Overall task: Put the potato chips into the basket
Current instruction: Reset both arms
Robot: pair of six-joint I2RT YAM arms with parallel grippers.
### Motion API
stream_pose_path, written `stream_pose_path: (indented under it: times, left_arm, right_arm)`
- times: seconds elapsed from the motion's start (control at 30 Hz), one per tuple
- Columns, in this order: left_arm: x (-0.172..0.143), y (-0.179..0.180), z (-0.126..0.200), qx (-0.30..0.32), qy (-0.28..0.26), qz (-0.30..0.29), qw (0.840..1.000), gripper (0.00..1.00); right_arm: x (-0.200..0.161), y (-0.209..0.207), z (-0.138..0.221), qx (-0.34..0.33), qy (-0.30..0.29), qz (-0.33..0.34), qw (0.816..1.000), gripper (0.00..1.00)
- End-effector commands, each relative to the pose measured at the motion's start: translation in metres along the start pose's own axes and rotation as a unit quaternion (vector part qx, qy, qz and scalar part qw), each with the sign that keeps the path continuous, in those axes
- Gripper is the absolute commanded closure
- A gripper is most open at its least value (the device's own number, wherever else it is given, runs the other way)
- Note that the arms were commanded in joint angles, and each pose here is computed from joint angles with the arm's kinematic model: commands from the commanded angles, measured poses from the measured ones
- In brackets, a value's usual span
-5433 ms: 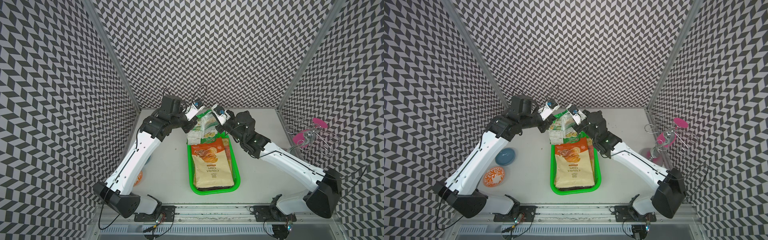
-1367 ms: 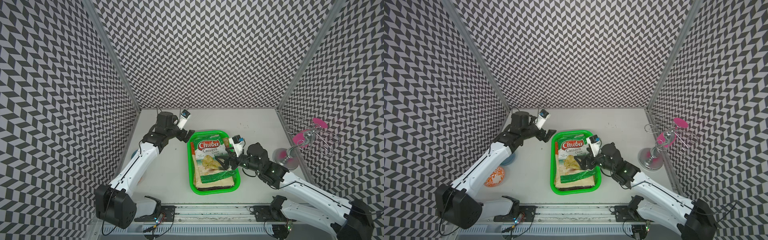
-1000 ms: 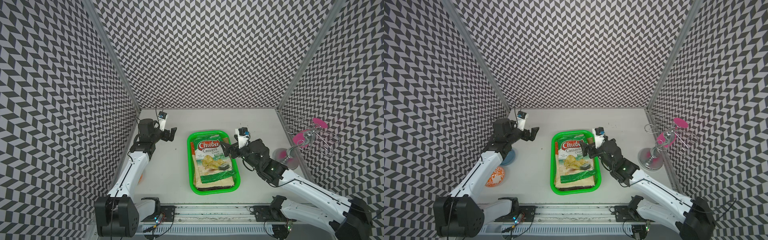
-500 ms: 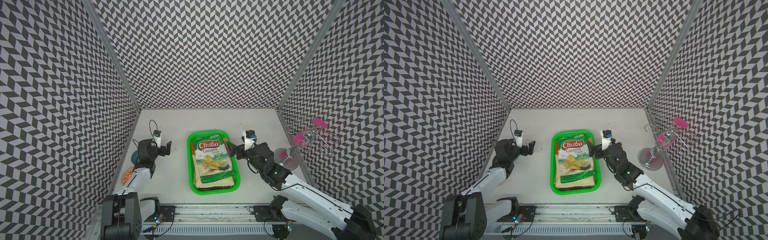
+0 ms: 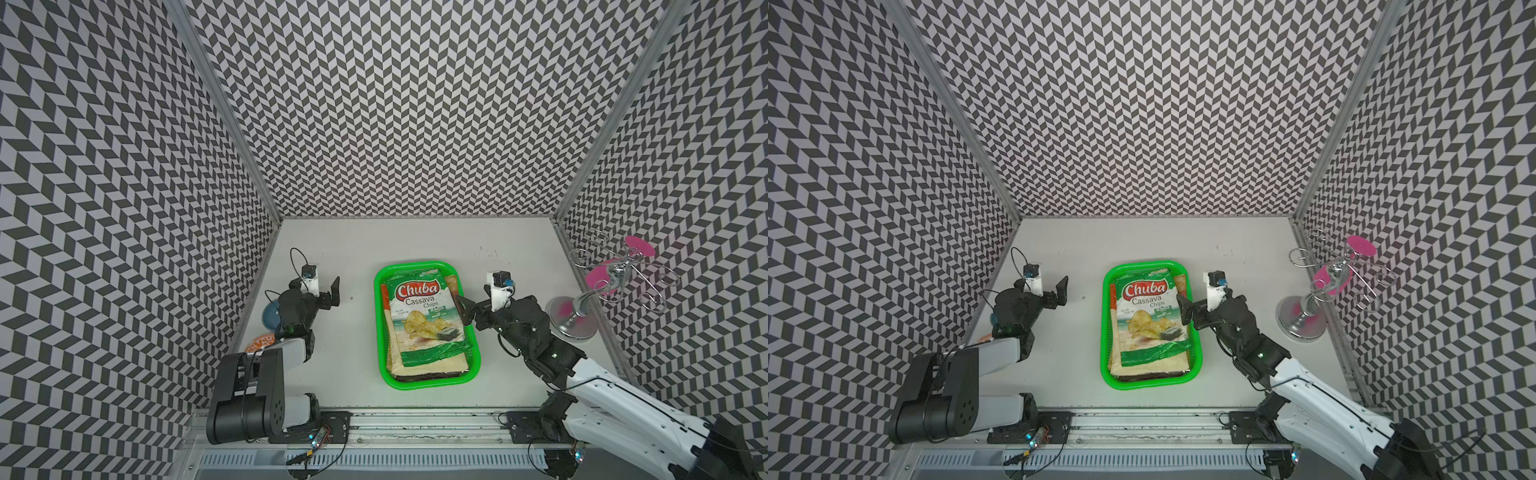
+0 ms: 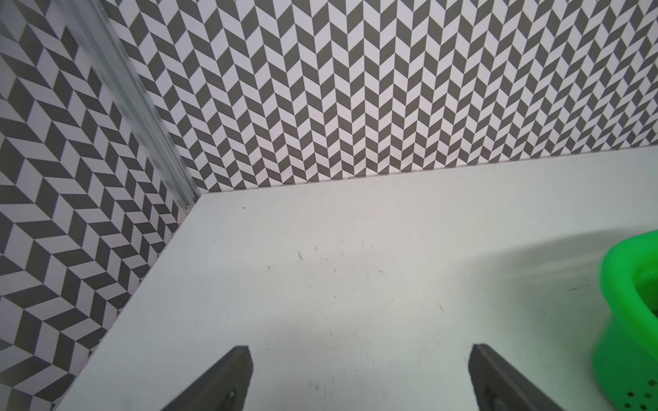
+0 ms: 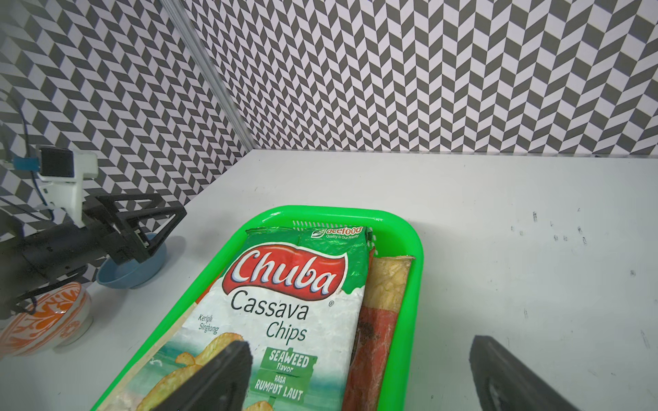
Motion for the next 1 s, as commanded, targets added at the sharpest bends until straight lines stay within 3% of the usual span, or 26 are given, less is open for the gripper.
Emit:
stream_pose_path:
  times: [0.0,0.27,0.43,0.6,0.77,0.97]
  left_arm:
    - [0.018,0.004,0.0,0.01,-0.045,0.003,0.999,0.01]
    - [0.023,-0.013,0.018,-0.036,-0.089,0.019,0.995,0.01]
    - [0.02,-0.017,0.013,-0.051,-0.101,0.026,0.993,0.01]
    - [0.005,-0.013,0.001,-0.025,-0.093,0.029,0.995,0.01]
    - [0.003,-0.014,-0.01,0.005,-0.069,0.024,0.997,0.01]
    - [0.002,-0.014,-0.01,0.005,-0.069,0.023,0.997,0.01]
  right_arm:
    - [0.01,0.001,0.004,0.008,-0.023,-0.007,1.0,0.0]
    - [0.023,0.009,0.01,0.037,-0.07,0.017,0.997,0.0]
    - [0.026,0.003,0.018,0.021,-0.099,0.005,0.995,0.01]
    - [0.031,0.006,0.028,0.034,-0.122,0.037,0.991,0.0]
    - [0.038,-0.009,0.033,-0.02,-0.161,0.068,0.984,0.01]
    - [0.051,-0.051,0.02,-0.067,-0.155,0.089,0.982,0.0]
Point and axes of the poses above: each gripper's point midway between its finger pads, its own z axis back along the fingers, its own y axis along the line the jaws close on, x = y × z, the point moved 3 cm from there along z, back along the fingers, and after that the axes turned 11 degrees about z, right-handed, at the moved point
